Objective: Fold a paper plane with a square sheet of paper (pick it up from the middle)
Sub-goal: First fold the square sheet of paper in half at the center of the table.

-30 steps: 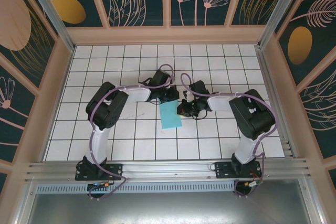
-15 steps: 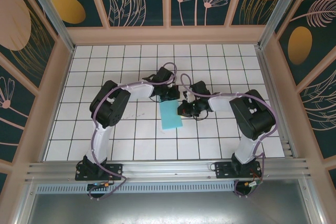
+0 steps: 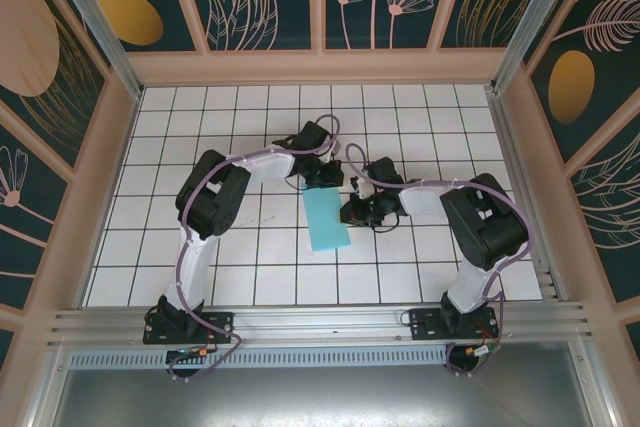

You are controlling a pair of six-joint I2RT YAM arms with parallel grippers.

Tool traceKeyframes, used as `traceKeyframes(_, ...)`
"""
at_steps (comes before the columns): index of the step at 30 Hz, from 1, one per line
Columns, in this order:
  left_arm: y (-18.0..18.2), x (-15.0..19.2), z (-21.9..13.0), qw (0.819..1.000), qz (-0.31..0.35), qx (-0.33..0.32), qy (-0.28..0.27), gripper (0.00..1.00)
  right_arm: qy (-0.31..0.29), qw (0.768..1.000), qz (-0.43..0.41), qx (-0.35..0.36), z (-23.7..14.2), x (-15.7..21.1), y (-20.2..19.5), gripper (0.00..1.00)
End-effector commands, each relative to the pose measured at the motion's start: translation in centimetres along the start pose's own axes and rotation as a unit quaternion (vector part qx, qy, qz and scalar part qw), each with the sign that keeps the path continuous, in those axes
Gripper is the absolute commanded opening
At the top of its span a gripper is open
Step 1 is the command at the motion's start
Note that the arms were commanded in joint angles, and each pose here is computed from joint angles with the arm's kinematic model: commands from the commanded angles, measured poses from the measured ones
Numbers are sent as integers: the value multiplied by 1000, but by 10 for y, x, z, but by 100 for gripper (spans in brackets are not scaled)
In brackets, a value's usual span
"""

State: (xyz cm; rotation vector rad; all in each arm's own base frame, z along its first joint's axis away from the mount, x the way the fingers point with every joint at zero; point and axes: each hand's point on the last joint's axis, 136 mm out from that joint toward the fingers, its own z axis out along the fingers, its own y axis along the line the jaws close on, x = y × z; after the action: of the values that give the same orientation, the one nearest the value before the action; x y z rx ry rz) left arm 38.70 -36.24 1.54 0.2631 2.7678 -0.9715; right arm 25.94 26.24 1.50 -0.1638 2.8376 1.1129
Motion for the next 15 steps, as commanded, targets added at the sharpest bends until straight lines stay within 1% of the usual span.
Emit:
traceKeyframes(1,62,-28,7,996,1,-74,-59,0,62,996,46,50,3,42,-33,0)
traceKeyframes(8,62,-29,1,994,25,-48,-91,0,66,995,50,49,3,46,-35,0)
traceKeyframes(11,56,-38,-6,993,34,-41,-106,0,67,995,51,50,3,46,-36,0)
traceKeyframes(15,53,-53,-15,991,41,-47,-116,0,66,995,51,50,3,46,-35,0)
